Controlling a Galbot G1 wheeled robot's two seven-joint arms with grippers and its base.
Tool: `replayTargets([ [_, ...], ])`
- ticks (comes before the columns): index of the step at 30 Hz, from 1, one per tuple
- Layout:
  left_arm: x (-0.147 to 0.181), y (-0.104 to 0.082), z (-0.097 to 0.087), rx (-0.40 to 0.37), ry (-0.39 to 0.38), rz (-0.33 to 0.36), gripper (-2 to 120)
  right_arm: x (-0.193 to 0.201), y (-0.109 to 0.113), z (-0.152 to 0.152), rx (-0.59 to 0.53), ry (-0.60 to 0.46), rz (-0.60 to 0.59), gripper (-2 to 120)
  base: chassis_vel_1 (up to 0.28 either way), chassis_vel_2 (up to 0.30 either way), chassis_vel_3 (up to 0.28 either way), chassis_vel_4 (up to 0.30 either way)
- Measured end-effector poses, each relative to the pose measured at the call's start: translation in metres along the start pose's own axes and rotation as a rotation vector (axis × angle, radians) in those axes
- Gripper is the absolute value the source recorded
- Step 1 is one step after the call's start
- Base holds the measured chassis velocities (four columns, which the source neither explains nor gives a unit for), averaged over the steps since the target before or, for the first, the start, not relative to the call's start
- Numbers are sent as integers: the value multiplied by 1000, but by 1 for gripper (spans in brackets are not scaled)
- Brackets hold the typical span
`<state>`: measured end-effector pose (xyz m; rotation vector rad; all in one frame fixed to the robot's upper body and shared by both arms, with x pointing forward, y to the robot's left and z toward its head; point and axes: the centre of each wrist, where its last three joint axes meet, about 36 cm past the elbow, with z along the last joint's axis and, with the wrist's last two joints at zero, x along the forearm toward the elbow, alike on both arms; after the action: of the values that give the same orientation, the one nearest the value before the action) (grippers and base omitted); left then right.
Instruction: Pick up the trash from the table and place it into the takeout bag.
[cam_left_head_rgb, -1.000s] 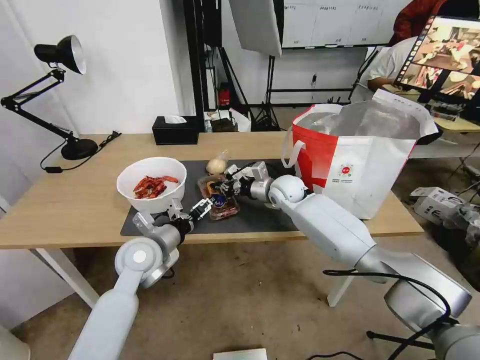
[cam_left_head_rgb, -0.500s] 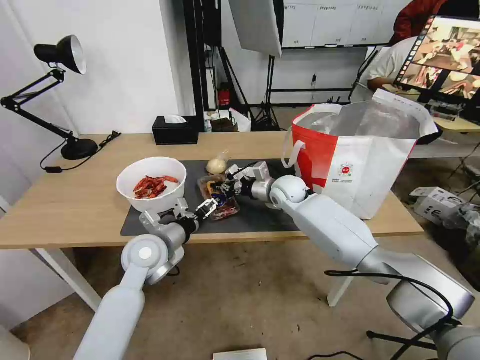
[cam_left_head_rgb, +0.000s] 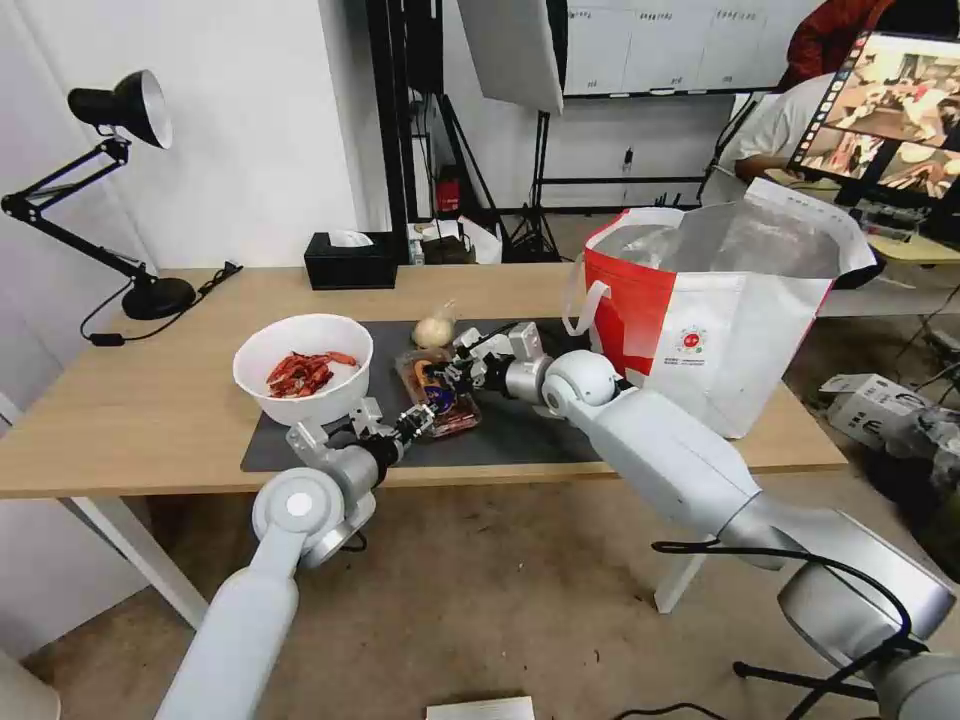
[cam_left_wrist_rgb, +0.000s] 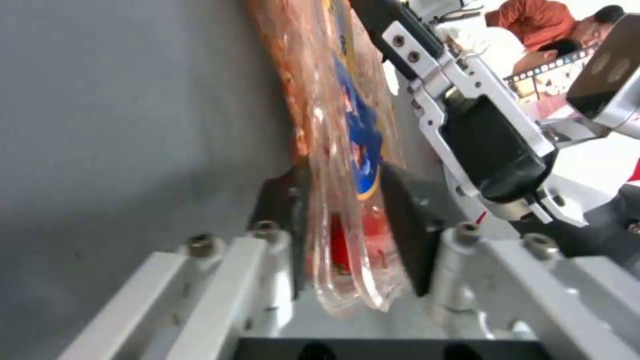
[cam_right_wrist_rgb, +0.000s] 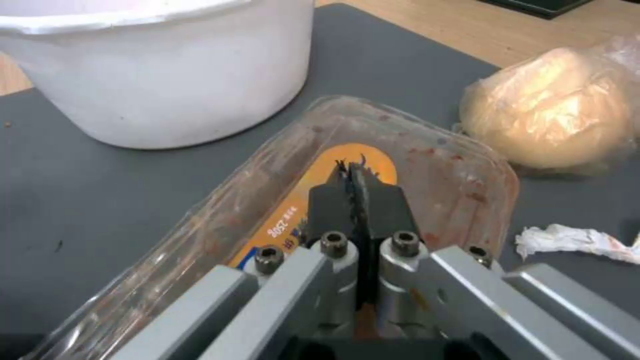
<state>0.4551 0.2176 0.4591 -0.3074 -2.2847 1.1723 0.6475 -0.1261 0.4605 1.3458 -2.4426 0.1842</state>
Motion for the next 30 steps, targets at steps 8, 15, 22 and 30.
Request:
replayTargets([
  [8,-2,1,0,0,1,-5,0,0,0,2,-6,1,0,0,0,0,0,0],
  [15,-2,1,0,1,0,-4,0,5,-3,4,-20,-9,8,0,0,0,0,0],
  [22,4,-3,-3,2,-25,17,0,22,5,6,-78,-112,43,0,0,0,0,0],
  [30,21,-12,-11,-22,-68,72,0,81,40,2,-134,-323,121,22,0,0,0,0],
])
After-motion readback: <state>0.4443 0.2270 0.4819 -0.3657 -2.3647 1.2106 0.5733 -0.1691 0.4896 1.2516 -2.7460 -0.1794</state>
